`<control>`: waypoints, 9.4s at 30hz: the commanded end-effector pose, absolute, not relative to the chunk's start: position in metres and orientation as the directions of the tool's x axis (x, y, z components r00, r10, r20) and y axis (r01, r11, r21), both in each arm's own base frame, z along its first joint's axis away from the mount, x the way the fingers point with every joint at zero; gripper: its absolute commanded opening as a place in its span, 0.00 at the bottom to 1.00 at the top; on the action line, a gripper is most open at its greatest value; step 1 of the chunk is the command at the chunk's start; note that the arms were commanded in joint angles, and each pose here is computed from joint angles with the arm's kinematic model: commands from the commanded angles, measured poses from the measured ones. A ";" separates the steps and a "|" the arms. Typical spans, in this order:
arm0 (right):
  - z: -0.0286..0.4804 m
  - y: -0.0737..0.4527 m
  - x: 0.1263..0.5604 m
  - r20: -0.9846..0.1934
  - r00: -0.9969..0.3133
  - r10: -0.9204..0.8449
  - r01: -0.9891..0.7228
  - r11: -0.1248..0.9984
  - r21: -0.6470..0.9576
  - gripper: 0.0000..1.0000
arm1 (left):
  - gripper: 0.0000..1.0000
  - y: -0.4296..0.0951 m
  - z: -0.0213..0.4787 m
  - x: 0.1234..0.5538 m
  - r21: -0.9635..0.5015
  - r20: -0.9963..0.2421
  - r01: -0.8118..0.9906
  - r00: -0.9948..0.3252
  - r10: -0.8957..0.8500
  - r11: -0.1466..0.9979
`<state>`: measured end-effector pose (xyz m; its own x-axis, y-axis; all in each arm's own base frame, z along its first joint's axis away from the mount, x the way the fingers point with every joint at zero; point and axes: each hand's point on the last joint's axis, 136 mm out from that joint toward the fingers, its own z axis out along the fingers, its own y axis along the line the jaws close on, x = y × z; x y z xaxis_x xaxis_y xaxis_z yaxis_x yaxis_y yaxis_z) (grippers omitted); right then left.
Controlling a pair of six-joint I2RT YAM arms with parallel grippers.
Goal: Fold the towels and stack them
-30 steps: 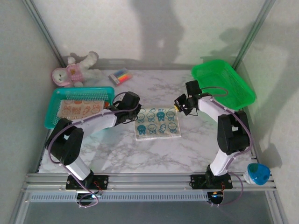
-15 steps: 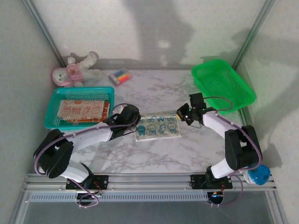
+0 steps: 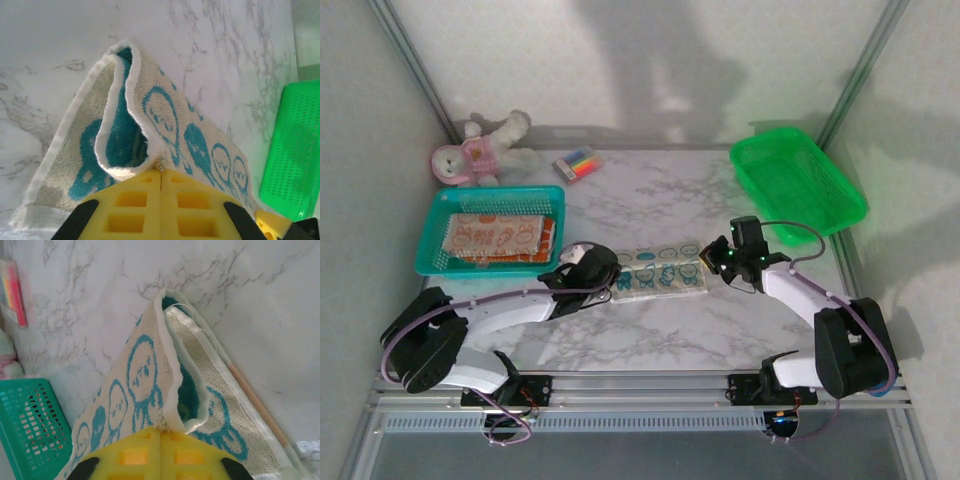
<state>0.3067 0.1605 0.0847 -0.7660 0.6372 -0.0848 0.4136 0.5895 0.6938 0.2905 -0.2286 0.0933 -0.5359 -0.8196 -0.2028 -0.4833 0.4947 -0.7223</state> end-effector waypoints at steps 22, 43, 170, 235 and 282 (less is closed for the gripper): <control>0.059 0.151 0.267 -0.112 -0.789 0.605 0.398 0.640 0.657 0.00 | 0.00 -0.227 0.073 0.260 -0.699 -0.211 -0.495 -0.547 -0.810 0.516; 0.038 0.152 0.258 -0.092 -0.810 0.580 0.403 0.663 0.631 0.00 | 0.00 -0.221 0.047 0.245 -0.655 -0.226 -0.517 -0.562 -0.796 0.551; 0.014 0.189 0.264 -0.098 -0.995 0.012 -0.023 0.937 0.348 0.47 | 0.16 -0.214 0.008 0.277 -0.195 -0.350 -0.162 -0.910 -0.223 0.967; 0.115 0.142 0.307 -0.447 -0.875 0.184 0.055 0.957 0.284 0.99 | 0.00 -0.018 0.364 0.290 0.505 -0.779 -0.359 -0.581 0.236 0.785; 0.092 0.143 0.299 -0.400 -0.897 0.188 0.071 0.955 0.289 0.99 | 0.00 -0.007 0.285 0.340 0.461 -0.721 -0.230 -0.660 0.211 0.857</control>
<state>0.2996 0.1418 0.0993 -0.8892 0.1786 -0.4212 0.0612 0.9588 0.2773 0.3436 -0.0177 0.2758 -0.6729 0.2067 -0.7103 -0.2199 0.8609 0.4589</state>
